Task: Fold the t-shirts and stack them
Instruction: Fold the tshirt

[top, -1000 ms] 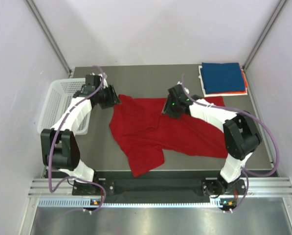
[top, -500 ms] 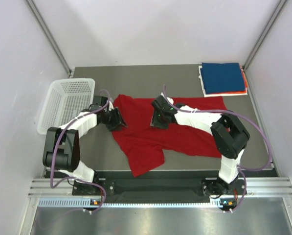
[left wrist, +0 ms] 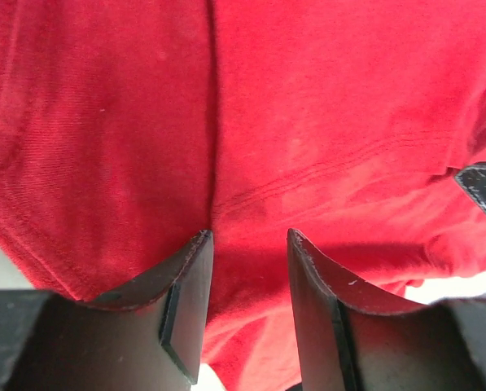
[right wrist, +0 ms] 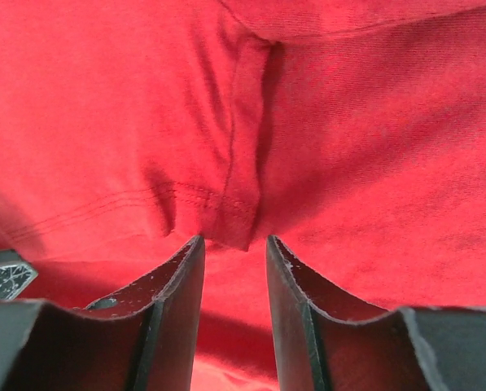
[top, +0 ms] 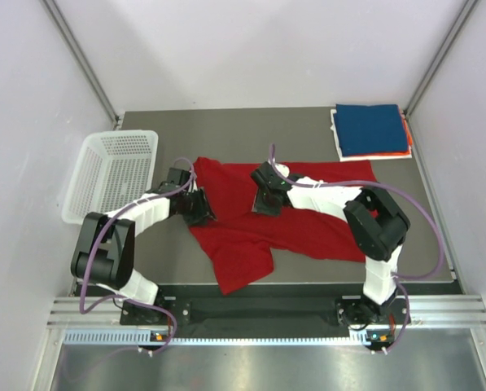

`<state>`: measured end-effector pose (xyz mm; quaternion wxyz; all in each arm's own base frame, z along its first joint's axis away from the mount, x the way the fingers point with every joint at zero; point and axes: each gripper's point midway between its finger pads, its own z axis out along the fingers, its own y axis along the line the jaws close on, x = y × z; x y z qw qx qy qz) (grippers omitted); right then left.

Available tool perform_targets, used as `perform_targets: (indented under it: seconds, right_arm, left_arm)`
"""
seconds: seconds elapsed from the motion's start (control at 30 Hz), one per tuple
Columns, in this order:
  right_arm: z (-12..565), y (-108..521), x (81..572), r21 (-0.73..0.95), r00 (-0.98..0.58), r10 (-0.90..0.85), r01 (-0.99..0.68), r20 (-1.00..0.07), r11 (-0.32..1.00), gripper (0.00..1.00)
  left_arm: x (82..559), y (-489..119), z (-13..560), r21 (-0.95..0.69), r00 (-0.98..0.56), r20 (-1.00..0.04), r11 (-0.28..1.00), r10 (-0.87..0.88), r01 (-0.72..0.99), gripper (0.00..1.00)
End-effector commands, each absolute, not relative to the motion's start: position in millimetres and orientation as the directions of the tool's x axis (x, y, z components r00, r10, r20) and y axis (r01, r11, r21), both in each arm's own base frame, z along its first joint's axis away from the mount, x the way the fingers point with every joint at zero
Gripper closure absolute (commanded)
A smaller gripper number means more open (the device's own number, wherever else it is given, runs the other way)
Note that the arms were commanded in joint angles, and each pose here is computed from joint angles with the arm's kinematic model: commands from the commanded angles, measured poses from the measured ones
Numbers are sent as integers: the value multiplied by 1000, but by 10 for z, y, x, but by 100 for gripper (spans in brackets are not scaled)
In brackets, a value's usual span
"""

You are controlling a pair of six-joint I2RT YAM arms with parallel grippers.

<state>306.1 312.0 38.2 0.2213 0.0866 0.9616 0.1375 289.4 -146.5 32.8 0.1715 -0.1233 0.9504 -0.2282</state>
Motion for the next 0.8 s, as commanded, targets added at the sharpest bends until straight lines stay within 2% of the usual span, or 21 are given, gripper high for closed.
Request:
perform_targets:
  seconds: [0.0, 0.2, 0.27, 0.3, 0.33, 0.4, 0.43, 0.47, 0.53, 0.57, 0.77]
  right_arm:
    - [399, 3145, 3171, 318, -862, 259, 122, -436, 940, 64]
    - [317, 3094, 3189, 306, -863, 269, 142, -427, 942, 71]
    - [299, 3074, 3191, 304, -862, 273, 148, -426, 941, 76]
    - [305, 3071, 3193, 308, -861, 277, 150, -426, 940, 79]
    - [303, 3068, 3190, 308, -861, 278, 151, -425, 939, 88]
    - [334, 3079, 3200, 313, -860, 275, 144, -430, 939, 99]
    - [344, 3087, 3205, 315, -860, 273, 140, -431, 939, 100]
    - [377, 3086, 3208, 319, -857, 274, 137, -436, 938, 100]
    - [401, 3093, 3216, 325, -855, 276, 135, -439, 936, 100]
    - [413, 3095, 3217, 328, -856, 275, 132, -439, 935, 100]
    - [583, 3148, 3231, 367, -849, 279, 109, -450, 924, 100]
  left_arm:
    - [3007, -1425, 373, -467, -879, -332, 869, -342, -161, 54]
    - [2997, -1383, 384, -451, -867, -352, 875, -353, -173, 58]
    - [3004, -1398, 388, -457, -867, -353, 873, -353, -170, 62]
    - [3006, -1407, 395, -462, -866, -353, 871, -354, -167, 63]
    - [3014, -1434, 406, -473, -867, -353, 866, -353, -161, 65]
    - [3027, -1470, 421, -487, -868, -350, 860, -352, -153, 71]
    - [3024, -1507, 427, -500, -874, -342, 854, -345, -142, 76]
    - [3024, -1517, 429, -503, -876, -339, 853, -343, -139, 89]
    - [3033, -1540, 434, -506, -880, -335, 852, -337, -134, 97]
    - [3031, -1556, 442, -510, -882, -331, 850, -335, -132, 100]
    - [3083, -1580, 571, -527, -869, -344, 839, -355, -134, 100]
